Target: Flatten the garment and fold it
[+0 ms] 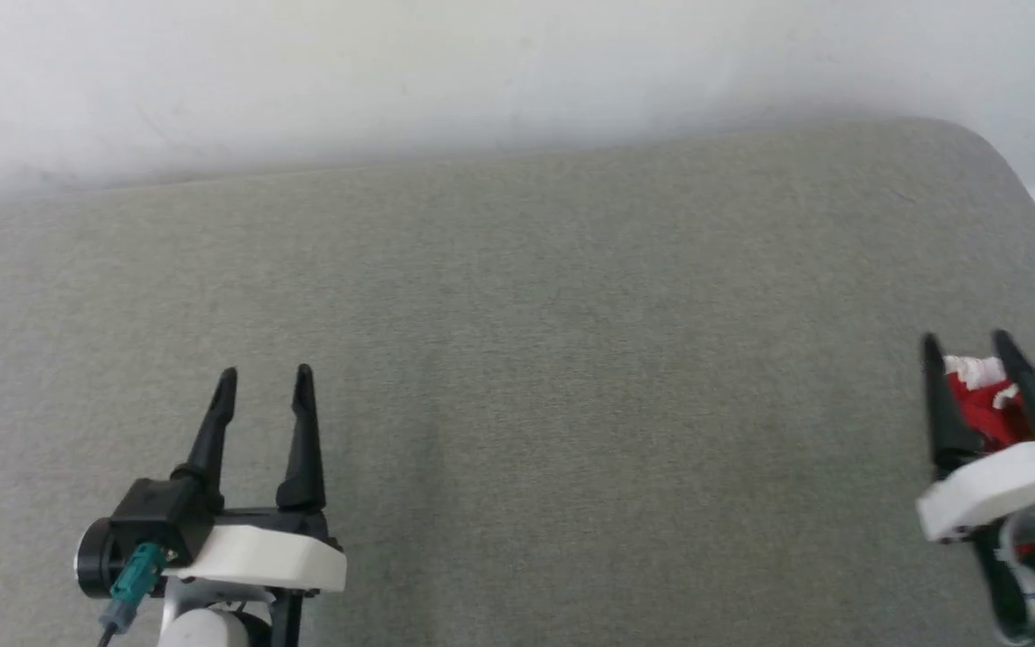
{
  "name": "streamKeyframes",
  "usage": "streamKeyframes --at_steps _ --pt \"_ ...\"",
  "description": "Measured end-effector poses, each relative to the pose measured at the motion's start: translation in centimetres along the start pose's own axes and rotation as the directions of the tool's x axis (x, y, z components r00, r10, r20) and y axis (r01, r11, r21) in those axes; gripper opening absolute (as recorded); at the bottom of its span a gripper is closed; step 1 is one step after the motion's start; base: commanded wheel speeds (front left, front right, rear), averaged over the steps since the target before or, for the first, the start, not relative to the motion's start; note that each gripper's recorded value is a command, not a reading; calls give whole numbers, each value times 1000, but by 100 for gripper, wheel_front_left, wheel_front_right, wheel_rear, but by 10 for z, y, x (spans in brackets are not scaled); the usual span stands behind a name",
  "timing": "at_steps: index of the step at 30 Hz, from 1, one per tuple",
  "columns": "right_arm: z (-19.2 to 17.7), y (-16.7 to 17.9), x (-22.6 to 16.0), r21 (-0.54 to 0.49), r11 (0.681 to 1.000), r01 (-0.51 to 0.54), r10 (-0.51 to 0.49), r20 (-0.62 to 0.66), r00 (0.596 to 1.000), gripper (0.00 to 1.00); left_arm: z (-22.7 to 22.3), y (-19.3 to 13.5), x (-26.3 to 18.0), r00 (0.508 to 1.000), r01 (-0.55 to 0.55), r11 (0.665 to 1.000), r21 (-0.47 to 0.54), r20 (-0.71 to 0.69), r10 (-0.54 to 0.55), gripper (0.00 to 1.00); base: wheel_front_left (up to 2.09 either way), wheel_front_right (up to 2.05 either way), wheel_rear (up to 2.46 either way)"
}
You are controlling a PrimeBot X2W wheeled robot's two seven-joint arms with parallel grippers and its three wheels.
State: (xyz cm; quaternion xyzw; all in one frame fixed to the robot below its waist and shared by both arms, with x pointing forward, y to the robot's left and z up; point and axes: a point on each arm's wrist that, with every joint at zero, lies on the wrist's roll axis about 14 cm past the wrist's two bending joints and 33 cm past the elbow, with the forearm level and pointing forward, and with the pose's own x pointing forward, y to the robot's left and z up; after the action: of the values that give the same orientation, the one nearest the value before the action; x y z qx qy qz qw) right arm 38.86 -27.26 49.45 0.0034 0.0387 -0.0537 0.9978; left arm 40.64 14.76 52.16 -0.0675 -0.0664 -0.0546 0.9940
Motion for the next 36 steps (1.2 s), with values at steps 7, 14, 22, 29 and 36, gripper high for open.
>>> streamKeyframes --at_steps 7,14,22,29,36 --pt "30 77 -5 50 983 -175 168 112 979 100 3 35 -21 997 -77 995 65 -12 78 100 0 0 0" --pt "28 96 -31 57 975 -213 207 104 973 100 -6 49 -45 993 -96 990 108 -61 103 100 0 0 0" --pt "19 91 -51 33 981 -193 190 74 979 100 -12 42 -55 992 -83 991 106 -83 92 100 0 0 0" --pt "20 94 -54 35 979 -201 198 77 977 0 -18 41 -58 991 -78 992 101 -104 88 0 0 0 0" --pt "20 94 -53 34 979 -201 198 77 977 0 -18 42 -58 990 -79 992 101 -107 89 0 0 0 0"
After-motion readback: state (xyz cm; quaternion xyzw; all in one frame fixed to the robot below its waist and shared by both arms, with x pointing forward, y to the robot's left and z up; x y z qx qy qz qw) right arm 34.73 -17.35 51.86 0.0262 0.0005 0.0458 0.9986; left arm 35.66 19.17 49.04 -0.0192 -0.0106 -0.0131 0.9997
